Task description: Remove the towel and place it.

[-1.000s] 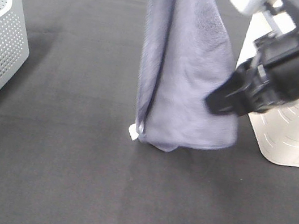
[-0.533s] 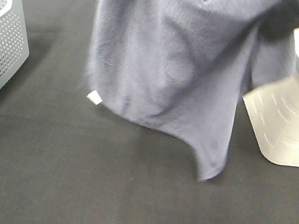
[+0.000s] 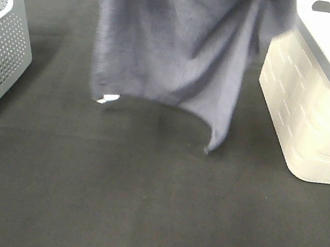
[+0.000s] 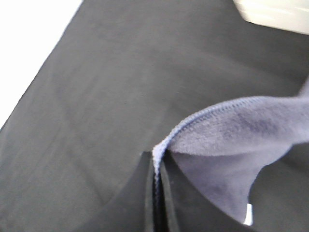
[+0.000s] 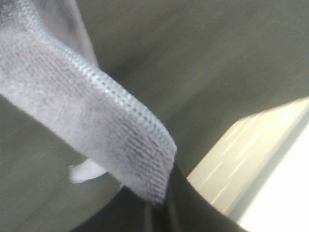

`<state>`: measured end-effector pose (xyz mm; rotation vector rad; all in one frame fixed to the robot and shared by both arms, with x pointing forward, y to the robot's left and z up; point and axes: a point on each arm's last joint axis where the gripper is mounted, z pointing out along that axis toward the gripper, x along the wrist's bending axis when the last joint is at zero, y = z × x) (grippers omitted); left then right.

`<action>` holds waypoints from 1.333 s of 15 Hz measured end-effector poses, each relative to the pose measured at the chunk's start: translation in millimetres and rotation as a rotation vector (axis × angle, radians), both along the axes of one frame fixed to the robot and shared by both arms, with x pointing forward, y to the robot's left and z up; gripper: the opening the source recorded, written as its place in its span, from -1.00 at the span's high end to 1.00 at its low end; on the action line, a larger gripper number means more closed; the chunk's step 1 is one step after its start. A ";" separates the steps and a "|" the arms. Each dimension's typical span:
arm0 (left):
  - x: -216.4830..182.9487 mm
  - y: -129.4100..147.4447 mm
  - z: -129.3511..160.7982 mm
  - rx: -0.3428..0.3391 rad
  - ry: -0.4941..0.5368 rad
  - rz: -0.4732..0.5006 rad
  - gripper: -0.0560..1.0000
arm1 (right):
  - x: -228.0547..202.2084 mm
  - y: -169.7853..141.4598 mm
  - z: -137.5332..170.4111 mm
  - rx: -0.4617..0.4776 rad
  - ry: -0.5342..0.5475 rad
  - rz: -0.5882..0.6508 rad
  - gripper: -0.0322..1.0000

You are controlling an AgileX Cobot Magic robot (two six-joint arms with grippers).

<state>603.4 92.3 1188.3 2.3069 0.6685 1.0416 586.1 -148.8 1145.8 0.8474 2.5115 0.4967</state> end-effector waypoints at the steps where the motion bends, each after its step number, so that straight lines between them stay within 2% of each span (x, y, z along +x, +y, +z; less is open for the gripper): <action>1: 14.4 6.0 -5.3 -0.041 -0.026 0.044 0.89 | 14.0 3.4 1.1 -0.008 -0.061 -0.002 0.93; 4: 50.5 23.2 -9.9 -0.122 -0.186 0.078 0.89 | 52.9 15.8 12.1 0.016 -0.300 0.007 0.93; 7: 71.9 41.6 -8.7 -0.152 -0.314 0.086 0.89 | 80.0 27.5 1.8 -0.006 -0.455 0.078 0.93; 9: 82.3 46.9 -22.1 -0.131 -0.291 0.105 0.89 | 92.6 33.4 -19.3 -0.018 -0.442 0.092 0.93; 12: 86.2 46.2 -33.3 -0.101 -0.253 0.110 0.89 | 93.9 35.8 -25.3 0.005 -0.414 0.087 0.93; 14: 88.2 44.2 -32.1 -0.114 -0.287 0.094 0.89 | 97.8 38.5 -20.7 0.036 -0.485 0.092 0.93; 15: 88.2 44.2 -32.1 -0.114 -0.287 0.094 0.89 | 97.8 38.5 -20.7 0.036 -0.485 0.092 0.93; 16: 92.2 43.6 -35.2 -0.110 -0.308 0.085 0.89 | 101.2 39.7 -16.7 0.060 -0.545 0.094 0.93; 20: 115.3 59.3 -56.2 -0.116 -0.342 0.100 0.89 | 127.2 29.5 -38.0 0.118 -0.607 0.051 0.93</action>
